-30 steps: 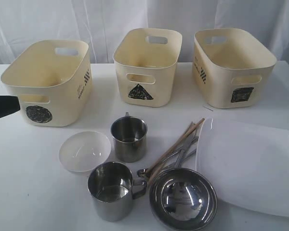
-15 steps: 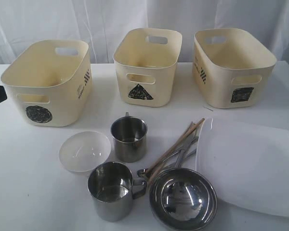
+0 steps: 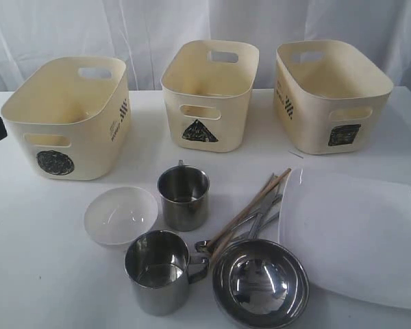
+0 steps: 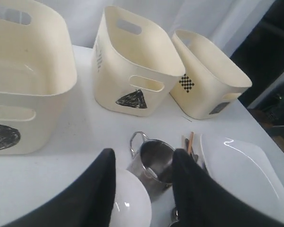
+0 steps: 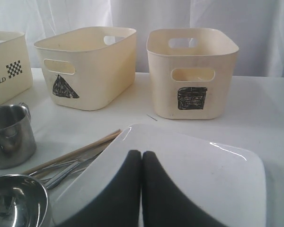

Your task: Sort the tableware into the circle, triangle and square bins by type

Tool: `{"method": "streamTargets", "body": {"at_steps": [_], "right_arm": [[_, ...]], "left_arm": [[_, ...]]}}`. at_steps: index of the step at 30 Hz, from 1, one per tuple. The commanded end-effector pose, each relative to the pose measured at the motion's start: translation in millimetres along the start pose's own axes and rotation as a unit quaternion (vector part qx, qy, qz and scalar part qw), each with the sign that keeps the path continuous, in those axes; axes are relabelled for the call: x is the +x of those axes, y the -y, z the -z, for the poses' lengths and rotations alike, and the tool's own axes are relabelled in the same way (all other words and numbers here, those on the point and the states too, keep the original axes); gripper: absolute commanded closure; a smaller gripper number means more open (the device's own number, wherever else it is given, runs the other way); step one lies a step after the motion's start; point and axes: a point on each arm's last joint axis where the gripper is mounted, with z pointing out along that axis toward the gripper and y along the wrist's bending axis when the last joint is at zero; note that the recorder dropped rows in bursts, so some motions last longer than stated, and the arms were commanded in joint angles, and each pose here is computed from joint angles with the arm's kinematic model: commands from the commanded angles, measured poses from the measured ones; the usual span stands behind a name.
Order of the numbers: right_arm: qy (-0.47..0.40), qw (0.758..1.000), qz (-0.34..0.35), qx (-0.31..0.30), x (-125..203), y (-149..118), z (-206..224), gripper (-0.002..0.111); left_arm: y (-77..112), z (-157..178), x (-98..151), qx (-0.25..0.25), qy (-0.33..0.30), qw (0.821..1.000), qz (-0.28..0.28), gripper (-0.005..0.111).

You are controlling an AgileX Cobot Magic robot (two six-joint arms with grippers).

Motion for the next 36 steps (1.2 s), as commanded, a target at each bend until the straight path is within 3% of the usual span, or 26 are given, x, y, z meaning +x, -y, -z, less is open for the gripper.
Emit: {"method": "streamTargets", "body": {"at_steps": [1, 6, 12, 24, 28, 32, 36], "right_arm": [[0.002, 1.0, -0.001, 0.003, 0.5, 0.4, 0.3, 0.108], [0.002, 1.0, -0.001, 0.003, 0.5, 0.4, 0.3, 0.108], [0.002, 1.0, -0.001, 0.003, 0.5, 0.4, 0.3, 0.108], [0.002, 1.0, -0.001, 0.003, 0.5, 0.4, 0.3, 0.108], [0.002, 1.0, -0.001, 0.003, 0.5, 0.4, 0.3, 0.108], [0.002, 1.0, -0.001, 0.003, 0.5, 0.4, 0.3, 0.108], [0.002, 1.0, -0.001, 0.003, 0.5, 0.4, 0.3, 0.108]], "left_arm": [[-3.4, 2.0, -4.8, -0.031, 0.019, 0.999, 0.006, 0.063], [-8.6, 2.7, -7.4, -0.061, 0.031, 0.998, -0.006, 0.063], [-13.3, 3.5, -9.3, -0.091, 0.033, 0.99, -0.1, 0.063], [-23.8, 6.9, -16.0, -0.152, 0.067, 0.983, -0.079, 0.063], [-21.5, 6.9, -19.6, -0.142, 0.088, 0.983, -0.082, 0.063], [-18.3, 5.7, -24.4, -0.107, 0.151, 0.98, -0.073, 0.063], [-26.0, 6.7, -19.8, -0.14, 0.187, 0.966, -0.108, 0.063]]}}
